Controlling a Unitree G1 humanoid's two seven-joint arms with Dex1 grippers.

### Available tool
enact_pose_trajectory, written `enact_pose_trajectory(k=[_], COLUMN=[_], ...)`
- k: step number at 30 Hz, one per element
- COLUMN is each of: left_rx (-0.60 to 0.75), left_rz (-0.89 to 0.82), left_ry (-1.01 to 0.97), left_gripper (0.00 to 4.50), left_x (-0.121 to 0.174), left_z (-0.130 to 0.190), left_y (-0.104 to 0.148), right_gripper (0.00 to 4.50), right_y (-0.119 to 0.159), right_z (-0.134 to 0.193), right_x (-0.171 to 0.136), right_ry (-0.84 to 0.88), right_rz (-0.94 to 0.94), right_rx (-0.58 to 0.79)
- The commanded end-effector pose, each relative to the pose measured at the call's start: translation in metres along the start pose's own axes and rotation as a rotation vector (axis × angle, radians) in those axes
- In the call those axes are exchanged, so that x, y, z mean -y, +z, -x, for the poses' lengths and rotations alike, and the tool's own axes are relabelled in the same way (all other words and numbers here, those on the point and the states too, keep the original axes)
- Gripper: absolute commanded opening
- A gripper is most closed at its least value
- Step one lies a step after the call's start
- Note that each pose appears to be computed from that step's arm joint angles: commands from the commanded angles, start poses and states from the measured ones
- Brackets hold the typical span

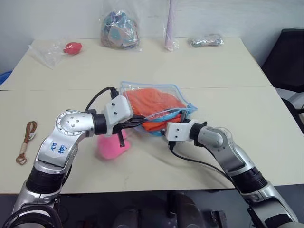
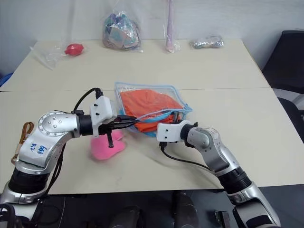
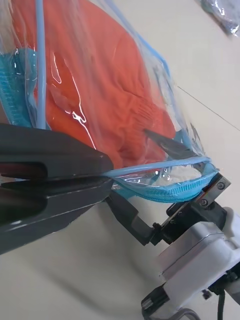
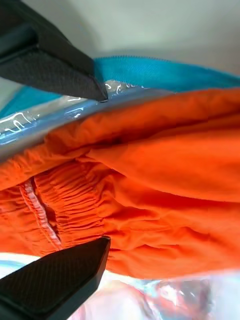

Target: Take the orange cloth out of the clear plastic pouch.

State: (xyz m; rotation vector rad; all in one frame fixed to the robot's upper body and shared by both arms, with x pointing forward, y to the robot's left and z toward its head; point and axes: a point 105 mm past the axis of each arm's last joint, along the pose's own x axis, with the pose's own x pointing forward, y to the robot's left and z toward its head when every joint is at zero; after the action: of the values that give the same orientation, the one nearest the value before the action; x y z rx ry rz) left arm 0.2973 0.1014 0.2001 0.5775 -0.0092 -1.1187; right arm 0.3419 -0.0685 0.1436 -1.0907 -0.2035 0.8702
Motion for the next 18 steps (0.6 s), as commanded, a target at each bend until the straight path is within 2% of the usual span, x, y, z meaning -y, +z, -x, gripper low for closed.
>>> enact_pose_trajectory(k=[1, 7, 14, 18], left_rx=[0.001, -0.017, 0.001, 0.005], left_rz=[-0.054, -0.043, -0.041, -0.041], left_ry=[0.001, 0.018, 0.021, 0.022], left_gripper=[0.00, 0.00, 0.00, 0.00], left_x=[0.002, -0.002, -0.004, -0.005], left_z=[0.004, 0.007, 0.005, 0.005], left_y=[0.003, -0.009, -0.004, -0.002], right_gripper=[4.47, 4.47, 4.47, 4.47], right_y=[0.012, 0.010, -0.004, -0.009], right_z=[0.008, 0.014, 0.012, 0.008], right_x=[0.014, 0.015, 0.011, 0.012], right_ry=[-0.033, -0.017, 0.002, -0.005], right_rz=[-0.083, -0.088, 0.170, 0.222], right_rx=[0.053, 0.043, -0.015, -0.027])
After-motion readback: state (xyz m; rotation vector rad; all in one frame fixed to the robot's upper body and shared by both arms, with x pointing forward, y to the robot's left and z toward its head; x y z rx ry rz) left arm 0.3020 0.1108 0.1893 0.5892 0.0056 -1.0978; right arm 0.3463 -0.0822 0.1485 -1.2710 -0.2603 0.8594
